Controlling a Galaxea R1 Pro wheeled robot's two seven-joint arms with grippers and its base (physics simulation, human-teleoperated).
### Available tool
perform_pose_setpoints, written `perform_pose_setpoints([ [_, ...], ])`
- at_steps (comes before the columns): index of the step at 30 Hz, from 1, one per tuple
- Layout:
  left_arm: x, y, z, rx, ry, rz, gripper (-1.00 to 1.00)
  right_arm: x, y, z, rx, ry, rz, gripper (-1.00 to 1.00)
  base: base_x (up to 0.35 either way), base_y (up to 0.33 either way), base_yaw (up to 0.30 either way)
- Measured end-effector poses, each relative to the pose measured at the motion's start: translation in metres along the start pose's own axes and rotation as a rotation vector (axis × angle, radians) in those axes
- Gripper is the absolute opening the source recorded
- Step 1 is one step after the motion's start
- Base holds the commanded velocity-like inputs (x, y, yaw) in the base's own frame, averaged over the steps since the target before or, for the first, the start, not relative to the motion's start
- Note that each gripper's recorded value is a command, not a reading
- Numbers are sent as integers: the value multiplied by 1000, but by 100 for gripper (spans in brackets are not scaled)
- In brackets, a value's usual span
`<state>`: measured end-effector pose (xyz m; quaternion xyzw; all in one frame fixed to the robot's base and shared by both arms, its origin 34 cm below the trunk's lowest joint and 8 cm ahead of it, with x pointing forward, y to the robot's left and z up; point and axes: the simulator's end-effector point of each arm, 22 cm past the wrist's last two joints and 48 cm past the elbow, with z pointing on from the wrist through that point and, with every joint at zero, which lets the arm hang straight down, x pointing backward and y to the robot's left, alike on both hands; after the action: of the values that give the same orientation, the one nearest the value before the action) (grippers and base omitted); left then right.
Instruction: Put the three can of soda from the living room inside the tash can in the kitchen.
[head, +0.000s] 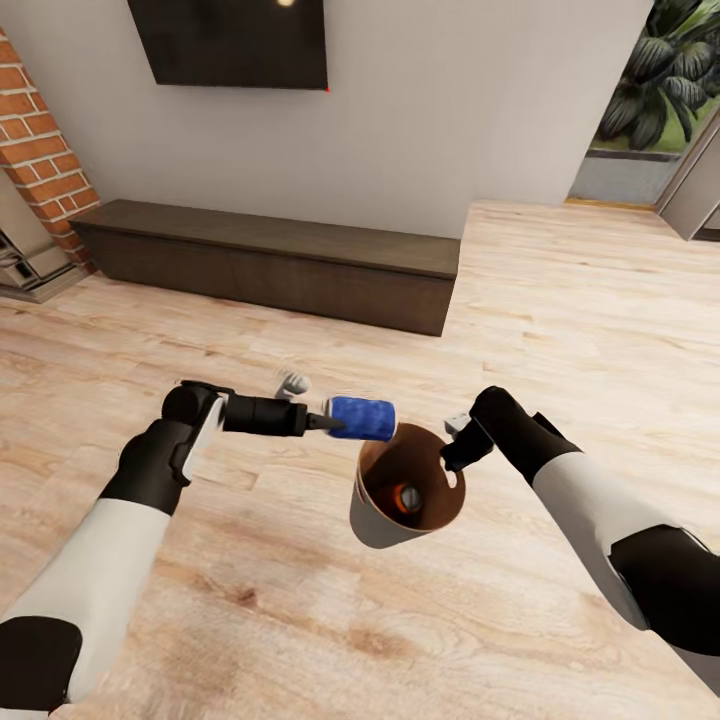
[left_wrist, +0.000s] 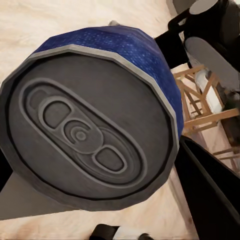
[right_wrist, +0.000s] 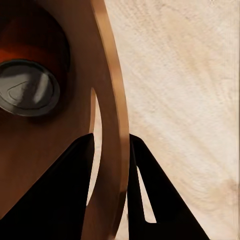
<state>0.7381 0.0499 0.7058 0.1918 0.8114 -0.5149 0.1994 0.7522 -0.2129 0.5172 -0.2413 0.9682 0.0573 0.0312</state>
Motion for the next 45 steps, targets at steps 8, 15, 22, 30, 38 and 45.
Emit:
perform_pose_setpoints([
  [8,2,1,18,-19,34,-4,-100,-1,0,1,15,2,-9,-100,0,0,0],
  [15,30,10,52,-107,159,36,-100,2,-2,6,52,19,-13,-100,0,0,0],
  [22,35,24,63,-221,310,152,-100,1,7,10,45,26,-18,-100,0,0,0],
  [30,35,40,73,-351,483,267,-100,0,8,11,60,30,-35,-100,0,0,0],
  [38,39,40,88,-418,600,353,-100,-5,21,12,34,24,-34,-100,0,0,0],
  [45,20,34,91,-452,631,400,-100,-5,25,13,42,30,-56,-100,0,0,0],
])
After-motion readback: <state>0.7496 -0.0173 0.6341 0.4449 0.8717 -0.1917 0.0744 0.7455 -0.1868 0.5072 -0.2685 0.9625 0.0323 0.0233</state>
